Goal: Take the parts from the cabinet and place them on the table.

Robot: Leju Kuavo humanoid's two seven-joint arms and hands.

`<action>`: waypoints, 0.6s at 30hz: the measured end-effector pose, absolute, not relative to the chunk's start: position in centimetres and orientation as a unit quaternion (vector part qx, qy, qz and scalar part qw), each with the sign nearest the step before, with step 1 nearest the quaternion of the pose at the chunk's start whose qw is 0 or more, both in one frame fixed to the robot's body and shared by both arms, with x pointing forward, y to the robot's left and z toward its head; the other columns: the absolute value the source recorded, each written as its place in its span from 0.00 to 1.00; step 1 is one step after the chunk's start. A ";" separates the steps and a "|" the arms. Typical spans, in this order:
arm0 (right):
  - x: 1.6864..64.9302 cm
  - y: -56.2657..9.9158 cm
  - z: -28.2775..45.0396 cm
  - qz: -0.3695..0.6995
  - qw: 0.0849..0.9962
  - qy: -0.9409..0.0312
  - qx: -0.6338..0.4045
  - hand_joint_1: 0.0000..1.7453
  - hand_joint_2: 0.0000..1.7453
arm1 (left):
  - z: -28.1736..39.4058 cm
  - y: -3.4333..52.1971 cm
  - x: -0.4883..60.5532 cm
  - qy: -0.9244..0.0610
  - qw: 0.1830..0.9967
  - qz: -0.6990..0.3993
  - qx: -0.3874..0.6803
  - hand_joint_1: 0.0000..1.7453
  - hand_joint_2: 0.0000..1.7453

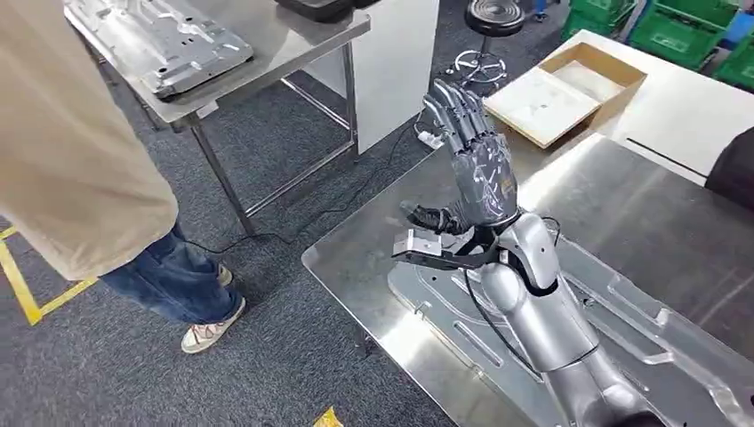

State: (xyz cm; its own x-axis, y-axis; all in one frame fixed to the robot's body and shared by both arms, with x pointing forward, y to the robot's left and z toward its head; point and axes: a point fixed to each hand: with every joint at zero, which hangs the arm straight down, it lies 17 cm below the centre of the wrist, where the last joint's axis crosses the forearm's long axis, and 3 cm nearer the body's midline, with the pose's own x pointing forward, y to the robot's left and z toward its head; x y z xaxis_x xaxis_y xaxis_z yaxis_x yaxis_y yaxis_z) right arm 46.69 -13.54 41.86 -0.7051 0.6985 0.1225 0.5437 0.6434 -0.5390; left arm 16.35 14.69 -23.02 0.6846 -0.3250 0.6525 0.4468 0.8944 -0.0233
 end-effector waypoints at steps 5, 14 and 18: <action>46.4 -13.0 42.8 0.235 0.152 -0.896 -0.345 0.00 0.00 | -22.8 14.8 17.4 -0.343 0.911 -0.211 -0.086 0.00 0.00; 45.8 -11.8 42.8 0.238 0.146 -0.900 -0.334 0.00 0.00 | -22.8 15.6 17.7 -0.348 0.912 -0.202 -0.080 0.00 0.00; 45.6 -11.9 43.1 0.234 0.144 -0.902 -0.333 0.00 0.00 | -22.8 15.7 17.7 -0.350 0.911 -0.201 -0.078 0.00 0.00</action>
